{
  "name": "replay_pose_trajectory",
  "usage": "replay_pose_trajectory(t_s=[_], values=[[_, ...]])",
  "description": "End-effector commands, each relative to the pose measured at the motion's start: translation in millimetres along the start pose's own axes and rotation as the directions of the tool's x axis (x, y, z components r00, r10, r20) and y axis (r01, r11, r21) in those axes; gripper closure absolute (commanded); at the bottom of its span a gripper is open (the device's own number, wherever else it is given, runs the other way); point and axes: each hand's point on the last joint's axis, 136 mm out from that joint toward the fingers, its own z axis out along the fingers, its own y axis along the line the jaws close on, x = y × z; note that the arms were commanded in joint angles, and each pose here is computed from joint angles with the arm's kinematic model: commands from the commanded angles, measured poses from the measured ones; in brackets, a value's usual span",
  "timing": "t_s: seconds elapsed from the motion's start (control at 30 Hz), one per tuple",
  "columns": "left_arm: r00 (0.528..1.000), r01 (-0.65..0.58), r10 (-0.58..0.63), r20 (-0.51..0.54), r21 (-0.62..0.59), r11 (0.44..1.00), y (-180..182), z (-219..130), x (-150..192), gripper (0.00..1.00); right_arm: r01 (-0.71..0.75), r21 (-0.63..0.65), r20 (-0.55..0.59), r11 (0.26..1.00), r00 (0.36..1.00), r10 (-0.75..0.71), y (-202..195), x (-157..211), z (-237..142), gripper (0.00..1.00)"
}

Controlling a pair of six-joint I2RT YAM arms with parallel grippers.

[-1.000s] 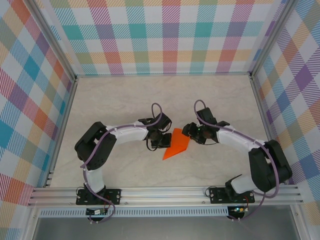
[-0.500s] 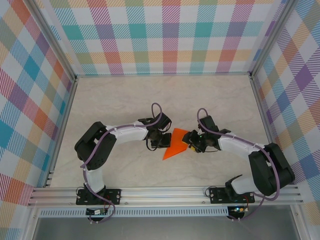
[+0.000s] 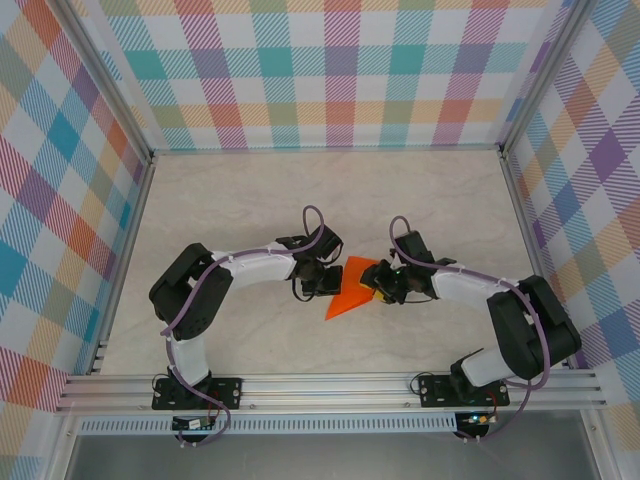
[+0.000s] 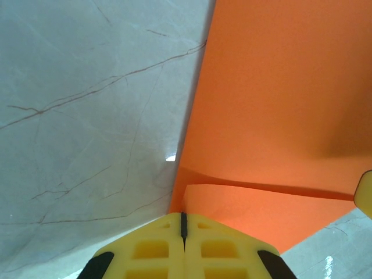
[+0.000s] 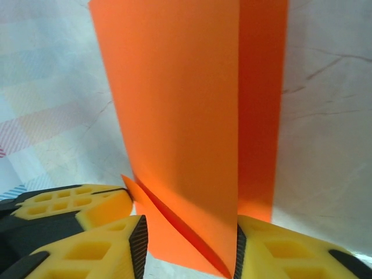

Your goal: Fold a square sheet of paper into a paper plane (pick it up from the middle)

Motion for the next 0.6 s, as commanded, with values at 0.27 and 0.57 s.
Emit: replay_pose_trajectory(t_s=[0.27,0.57], values=[[1.0,0.0,0.0,0.007,-0.013,1.0,7.9,-6.4,-6.0,0.99,0.051,-0.12,-0.082,0.991,0.995,-0.061,14.3,18.2,11.9,0.68],[0.998,-0.009,0.009,0.055,0.006,1.0,3.2,-19.9,-13.1,0.96,0.023,-0.08,-0.068,0.997,0.997,-0.028,9.4,14.5,14.0,0.96]])
